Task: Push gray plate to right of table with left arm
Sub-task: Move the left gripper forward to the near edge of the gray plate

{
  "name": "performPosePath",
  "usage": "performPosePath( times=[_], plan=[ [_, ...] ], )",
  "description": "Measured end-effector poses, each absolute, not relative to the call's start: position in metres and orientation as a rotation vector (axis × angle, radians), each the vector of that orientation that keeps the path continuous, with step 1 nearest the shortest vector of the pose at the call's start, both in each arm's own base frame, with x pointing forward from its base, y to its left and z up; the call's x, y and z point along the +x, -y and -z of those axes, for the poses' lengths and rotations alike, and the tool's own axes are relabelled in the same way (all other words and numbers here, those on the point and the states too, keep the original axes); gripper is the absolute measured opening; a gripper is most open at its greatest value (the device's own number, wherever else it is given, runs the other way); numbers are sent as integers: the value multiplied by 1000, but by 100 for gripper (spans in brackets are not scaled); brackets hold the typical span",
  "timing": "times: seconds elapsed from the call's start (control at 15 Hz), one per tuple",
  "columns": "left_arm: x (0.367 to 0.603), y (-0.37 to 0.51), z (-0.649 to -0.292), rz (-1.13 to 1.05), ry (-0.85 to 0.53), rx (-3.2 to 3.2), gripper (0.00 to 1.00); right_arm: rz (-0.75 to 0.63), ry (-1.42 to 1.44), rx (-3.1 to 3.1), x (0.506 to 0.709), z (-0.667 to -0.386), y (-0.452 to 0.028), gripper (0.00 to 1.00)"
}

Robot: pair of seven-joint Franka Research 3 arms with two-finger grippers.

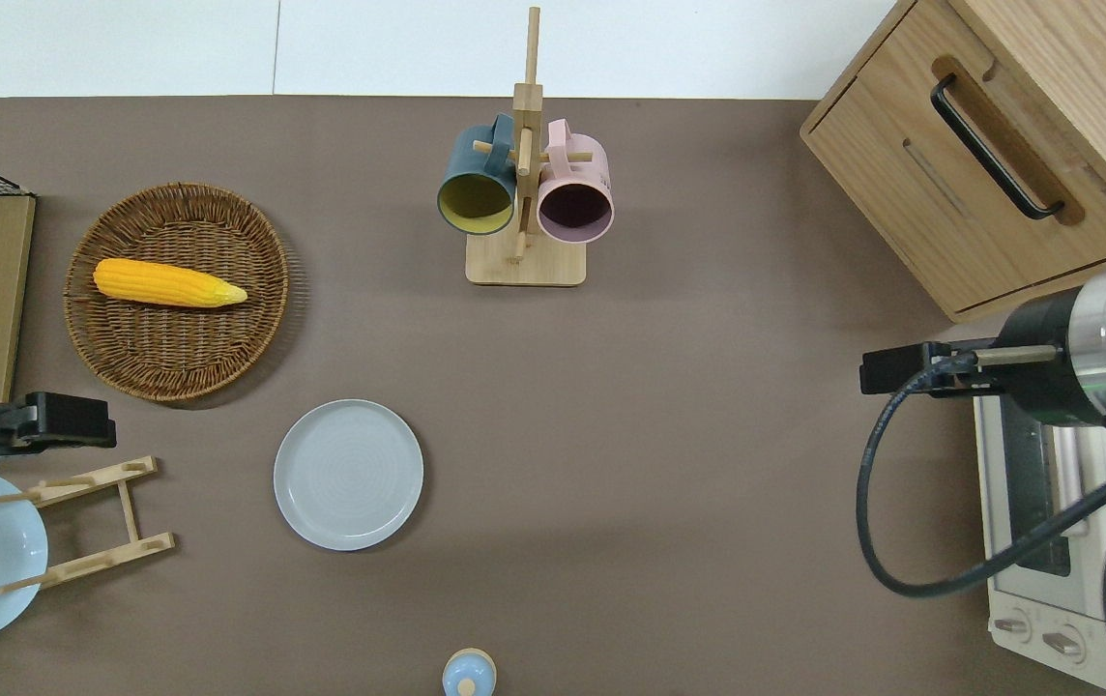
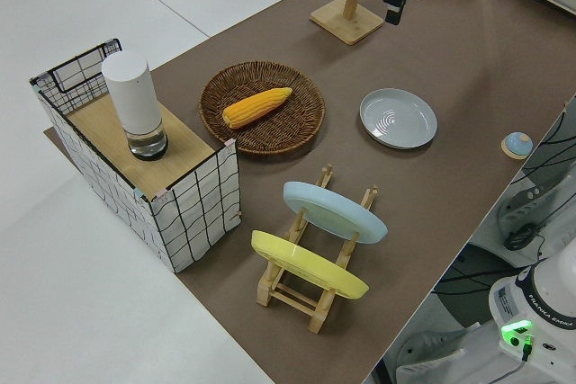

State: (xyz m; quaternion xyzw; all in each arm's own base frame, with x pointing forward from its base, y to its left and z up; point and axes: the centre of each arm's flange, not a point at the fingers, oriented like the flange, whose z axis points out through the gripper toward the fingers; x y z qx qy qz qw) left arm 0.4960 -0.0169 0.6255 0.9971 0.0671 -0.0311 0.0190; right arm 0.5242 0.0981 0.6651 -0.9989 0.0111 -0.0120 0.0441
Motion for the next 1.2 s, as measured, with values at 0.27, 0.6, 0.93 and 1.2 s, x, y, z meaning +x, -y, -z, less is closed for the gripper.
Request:
performPosePath(
  times=[0.27,0.6,0.93,1.2],
  plan=[
    [502,21,-589,170,-193,3097,99,37,-34,-3053,524,-665,-98,100],
    [507,23,-533,232,-182,3096,100,37,-34,-3053,524,-665,-98,100],
    [503,24,-481,239,-192,3087,100,37,-34,-3053,524,-665,-98,100],
    [497,23,-455,251,-215,3062,99,37,-34,-3053,524,-665,-98,100]
  ],
)
